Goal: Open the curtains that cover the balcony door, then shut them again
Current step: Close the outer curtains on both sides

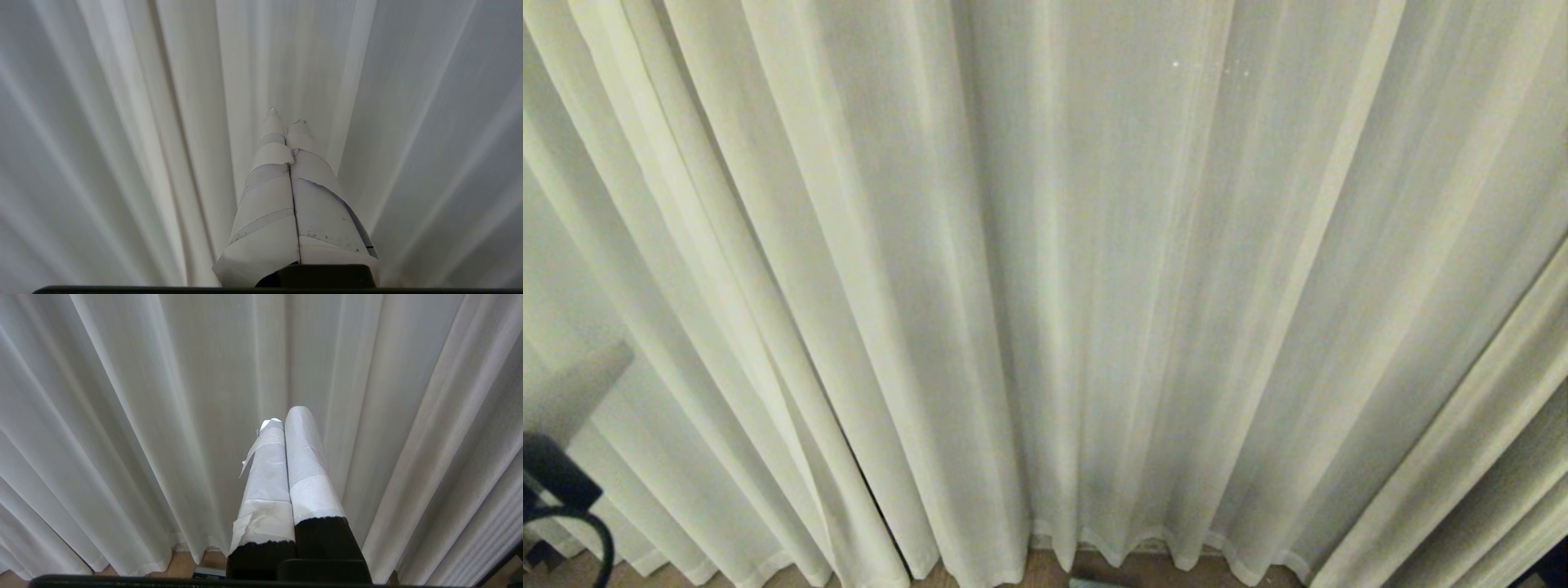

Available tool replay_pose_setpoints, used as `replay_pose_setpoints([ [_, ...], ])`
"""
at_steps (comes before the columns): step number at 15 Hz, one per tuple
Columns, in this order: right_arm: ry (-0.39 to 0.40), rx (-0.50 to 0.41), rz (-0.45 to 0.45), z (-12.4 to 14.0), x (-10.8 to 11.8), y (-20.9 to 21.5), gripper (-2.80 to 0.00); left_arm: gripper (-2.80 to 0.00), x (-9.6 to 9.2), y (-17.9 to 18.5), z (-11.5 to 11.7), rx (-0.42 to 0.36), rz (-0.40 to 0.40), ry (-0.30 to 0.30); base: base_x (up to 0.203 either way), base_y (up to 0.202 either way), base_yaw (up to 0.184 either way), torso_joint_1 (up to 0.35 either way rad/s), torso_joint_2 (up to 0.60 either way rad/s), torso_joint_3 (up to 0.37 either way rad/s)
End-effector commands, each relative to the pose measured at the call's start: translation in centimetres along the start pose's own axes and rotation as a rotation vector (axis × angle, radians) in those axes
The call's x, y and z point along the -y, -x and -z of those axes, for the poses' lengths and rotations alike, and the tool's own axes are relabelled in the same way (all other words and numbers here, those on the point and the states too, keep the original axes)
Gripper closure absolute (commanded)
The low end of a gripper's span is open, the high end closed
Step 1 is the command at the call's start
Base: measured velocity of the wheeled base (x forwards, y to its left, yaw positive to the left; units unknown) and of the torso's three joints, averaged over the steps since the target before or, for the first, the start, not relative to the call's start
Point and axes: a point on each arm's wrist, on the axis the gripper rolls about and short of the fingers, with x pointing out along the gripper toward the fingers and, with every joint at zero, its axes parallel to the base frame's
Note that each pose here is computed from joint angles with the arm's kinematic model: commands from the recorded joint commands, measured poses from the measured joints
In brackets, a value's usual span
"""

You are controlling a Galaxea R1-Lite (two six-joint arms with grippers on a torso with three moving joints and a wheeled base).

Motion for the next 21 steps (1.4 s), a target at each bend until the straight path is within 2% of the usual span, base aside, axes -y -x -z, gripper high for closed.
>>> replay_pose_setpoints([
  [1,0.0,-0.001,-0.001,0.0,0.0,0.0,0.0,0.0,-0.2,2.4,0.7,-0.011,-0.021,0.0,0.0,0.0,0.0,0.0,0.0,0.0],
  [3,0.0,-0.001,-0.001,0.0,0.0,0.0,0.0,0.0,-0.3,4.2,1.8,-0.042,-0.029,-0.001,0.0,0.0,0.0,0.0,0.0,0.0],
  [8,0.0,-0.001,-0.001,0.0,0.0,0.0,0.0,0.0,-0.4,8.5,6.8,0.048,-0.09,-0.01,0.0,0.0,0.0,0.0,0.0,0.0],
  [10,0.0,-0.001,-0.001,0.0,0.0,0.0,0.0,0.0,-0.4,8.4,8.3,-0.01,-0.106,-0.03,0.0,0.0,0.0,0.0,0.0,0.0],
  [12,0.0,-0.001,-0.001,0.0,0.0,0.0,0.0,0.0,-0.4,8.6,9.0,-0.06,-0.04,-0.027,0.0,0.0,0.0,0.0,0.0,0.0],
  [14,0.0,-0.001,-0.001,0.0,0.0,0.0,0.0,0.0,-0.5,9.2,10.4,-0.15,0.003,-0.033,0.0,0.0,0.0,0.0,0.0,0.0],
  [16,0.0,-0.001,-0.001,0.0,0.0,0.0,0.0,0.0,-0.4,10.0,11.1,-0.124,-0.014,-0.043,0.0,0.0,0.0,0.0,0.0,0.0],
  [19,0.0,-0.001,-0.001,0.0,0.0,0.0,0.0,0.0,-0.4,11.0,11.4,-0.016,-0.026,-0.048,0.0,0.0,0.0,0.0,0.0,0.0],
  [21,0.0,-0.001,-0.001,0.0,0.0,0.0,0.0,0.0,-0.4,11.0,11.4,-0.017,-0.028,-0.047,0.0,0.0,0.0,0.0,0.0,0.0],
])
